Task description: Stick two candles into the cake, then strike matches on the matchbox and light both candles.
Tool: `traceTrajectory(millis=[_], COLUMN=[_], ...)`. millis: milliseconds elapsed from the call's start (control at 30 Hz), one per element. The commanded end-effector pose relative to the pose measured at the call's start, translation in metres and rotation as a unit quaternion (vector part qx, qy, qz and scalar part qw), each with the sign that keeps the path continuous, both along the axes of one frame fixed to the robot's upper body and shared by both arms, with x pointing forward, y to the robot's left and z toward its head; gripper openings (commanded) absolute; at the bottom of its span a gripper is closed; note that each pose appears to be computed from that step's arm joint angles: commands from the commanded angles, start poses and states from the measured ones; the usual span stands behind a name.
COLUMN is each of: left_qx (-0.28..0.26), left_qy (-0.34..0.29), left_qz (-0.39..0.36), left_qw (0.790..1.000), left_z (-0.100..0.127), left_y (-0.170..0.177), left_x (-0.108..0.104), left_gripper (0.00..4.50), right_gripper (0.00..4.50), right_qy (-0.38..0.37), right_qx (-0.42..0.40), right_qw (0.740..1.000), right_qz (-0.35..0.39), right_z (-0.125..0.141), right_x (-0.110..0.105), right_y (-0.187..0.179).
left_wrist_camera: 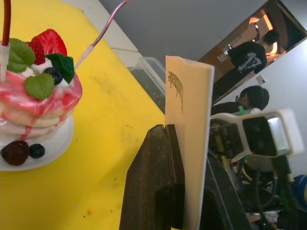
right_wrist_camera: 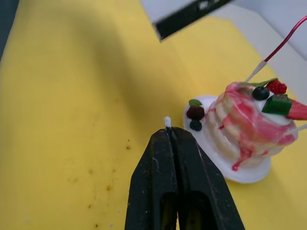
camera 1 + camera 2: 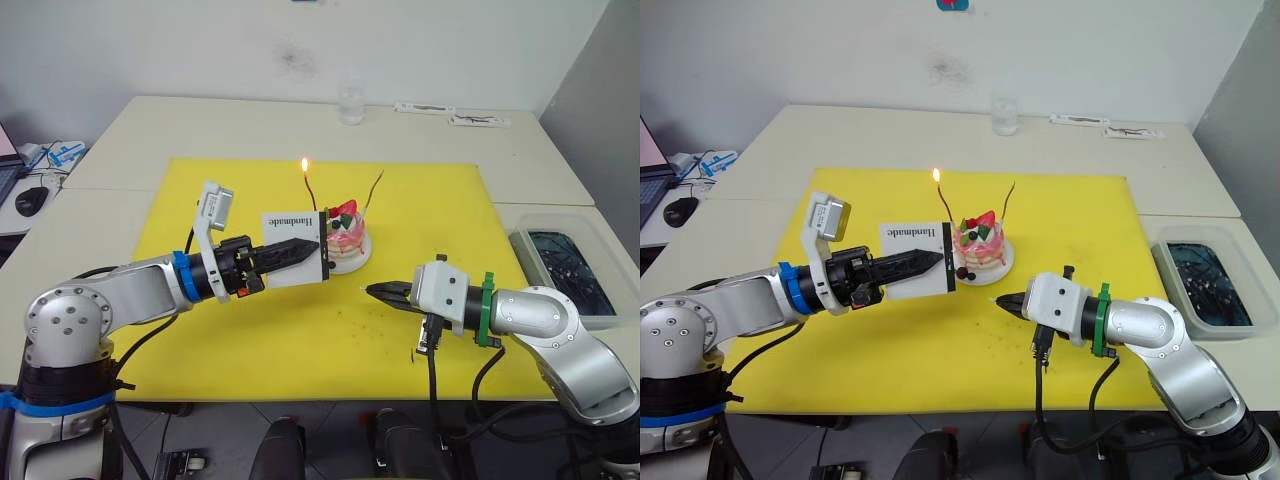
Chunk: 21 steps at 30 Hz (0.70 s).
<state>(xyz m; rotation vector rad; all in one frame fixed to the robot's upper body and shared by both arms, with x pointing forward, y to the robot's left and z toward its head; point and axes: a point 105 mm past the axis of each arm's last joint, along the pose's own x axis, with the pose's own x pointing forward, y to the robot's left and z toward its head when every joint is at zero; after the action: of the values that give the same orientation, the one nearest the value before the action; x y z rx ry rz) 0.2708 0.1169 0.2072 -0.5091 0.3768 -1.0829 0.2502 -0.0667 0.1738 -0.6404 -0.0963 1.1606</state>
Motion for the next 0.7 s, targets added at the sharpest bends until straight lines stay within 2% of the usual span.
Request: traceTrajectory(millis=[33,300,700], left_qx=[0.0,-0.015,-0.023], left_qy=[-0.018,-0.011,-0.009], left_qz=[-0.009,-0.012,-0.029], left_qw=[1.0,1.0,0.999], left_z=[-0.002,-0.008,-0.001], left_y=[-0.01,-0.02,-0.025], left_x=[-0.002,0.001,0.001], left_gripper=[0.0,0.0,0.0], right_gripper=[0.02,0.02,0.02], right_qy=[-0.026,0.007,0.015], right_qx=[0.028,0.071,0.067], right_qw=[0.999,0.997,0.998], right_qz=[0.003,-0.005,0.001], right_z=[0.02,0.025,0.024], right_x=[-0.003,-0.003,-0.003], right_y=[0.003,0.009,0.013])
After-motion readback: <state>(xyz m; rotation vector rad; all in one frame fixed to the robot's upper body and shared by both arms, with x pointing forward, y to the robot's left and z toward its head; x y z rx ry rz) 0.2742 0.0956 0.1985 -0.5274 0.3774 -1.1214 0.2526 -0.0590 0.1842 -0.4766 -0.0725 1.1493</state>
